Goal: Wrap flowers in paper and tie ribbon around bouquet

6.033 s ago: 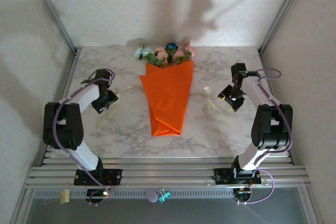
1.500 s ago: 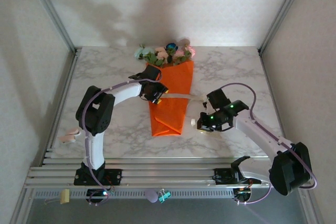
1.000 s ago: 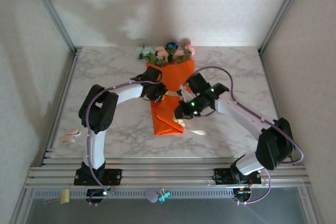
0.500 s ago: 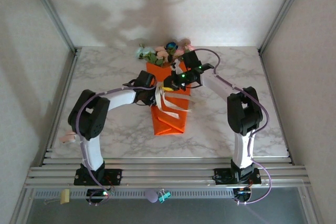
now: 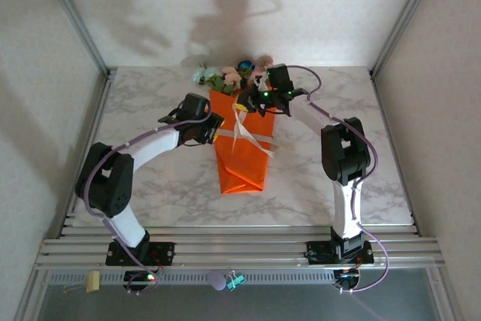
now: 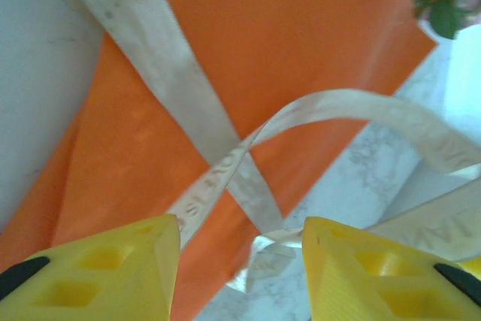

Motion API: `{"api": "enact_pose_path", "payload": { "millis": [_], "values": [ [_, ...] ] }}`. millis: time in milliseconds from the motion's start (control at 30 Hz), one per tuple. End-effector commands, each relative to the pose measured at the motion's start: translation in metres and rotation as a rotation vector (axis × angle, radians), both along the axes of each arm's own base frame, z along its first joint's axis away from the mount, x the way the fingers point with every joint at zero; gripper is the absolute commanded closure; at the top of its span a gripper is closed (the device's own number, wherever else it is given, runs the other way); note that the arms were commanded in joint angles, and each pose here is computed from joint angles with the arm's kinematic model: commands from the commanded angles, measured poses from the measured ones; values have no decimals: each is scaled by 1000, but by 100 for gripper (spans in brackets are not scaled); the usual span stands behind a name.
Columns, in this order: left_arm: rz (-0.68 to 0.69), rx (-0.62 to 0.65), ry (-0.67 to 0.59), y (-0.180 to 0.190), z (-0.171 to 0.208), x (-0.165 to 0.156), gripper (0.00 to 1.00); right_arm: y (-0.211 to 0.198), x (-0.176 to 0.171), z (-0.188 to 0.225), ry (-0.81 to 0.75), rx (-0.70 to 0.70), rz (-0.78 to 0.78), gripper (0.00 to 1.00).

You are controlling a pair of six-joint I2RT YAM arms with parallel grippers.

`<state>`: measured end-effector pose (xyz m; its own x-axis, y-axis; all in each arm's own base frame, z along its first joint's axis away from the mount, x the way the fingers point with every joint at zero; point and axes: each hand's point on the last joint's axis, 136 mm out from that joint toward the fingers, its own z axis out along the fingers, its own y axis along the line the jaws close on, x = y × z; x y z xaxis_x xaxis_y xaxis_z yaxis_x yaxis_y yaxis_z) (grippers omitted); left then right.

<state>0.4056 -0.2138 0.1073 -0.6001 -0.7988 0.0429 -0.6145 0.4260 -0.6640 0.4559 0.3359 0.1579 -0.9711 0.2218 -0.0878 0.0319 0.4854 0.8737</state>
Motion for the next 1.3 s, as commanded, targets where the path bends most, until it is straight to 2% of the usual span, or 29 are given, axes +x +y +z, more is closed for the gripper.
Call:
{"api": "enact_pose_path", "payload": {
  "millis": [0, 67, 200, 300, 400, 433, 733, 867, 1000, 1100, 1267],
  "values": [
    [-60, 99, -24, 5, 13, 4, 51, -9, 16, -21, 71, -59, -90, 100],
    [-134, 164, -35, 4, 11, 2, 50, -15, 19, -26, 84, -85, -117, 100],
    [-314, 213, 50, -15, -21, -13, 51, -32, 32, -24, 72, -81, -210, 100],
    [-373, 294, 86, -20, -37, -16, 50, -46, 40, -21, 69, -67, -278, 100],
    [-355, 416, 94, -8, -39, -8, 49, -61, 44, -18, 53, -39, -356, 100],
    [-340, 420, 89, -7, -39, -5, 49, -67, 46, -15, 44, -18, -391, 100],
    [-269, 293, 57, -25, -37, 12, 46, -107, 43, -10, -26, 97, -634, 100],
    [-288, 337, 58, -25, -32, 21, 47, -108, 42, -9, -23, 87, -647, 100],
    [-282, 387, 90, -13, -39, 23, 46, -127, 46, 0, -87, 100, -755, 100],
    [-239, 382, 110, -4, -48, 29, 46, -117, 55, 7, -109, 140, -724, 100],
    [-176, 317, 112, -7, -56, 45, 47, -86, 51, -3, -80, 109, -631, 100]
  ]
}}
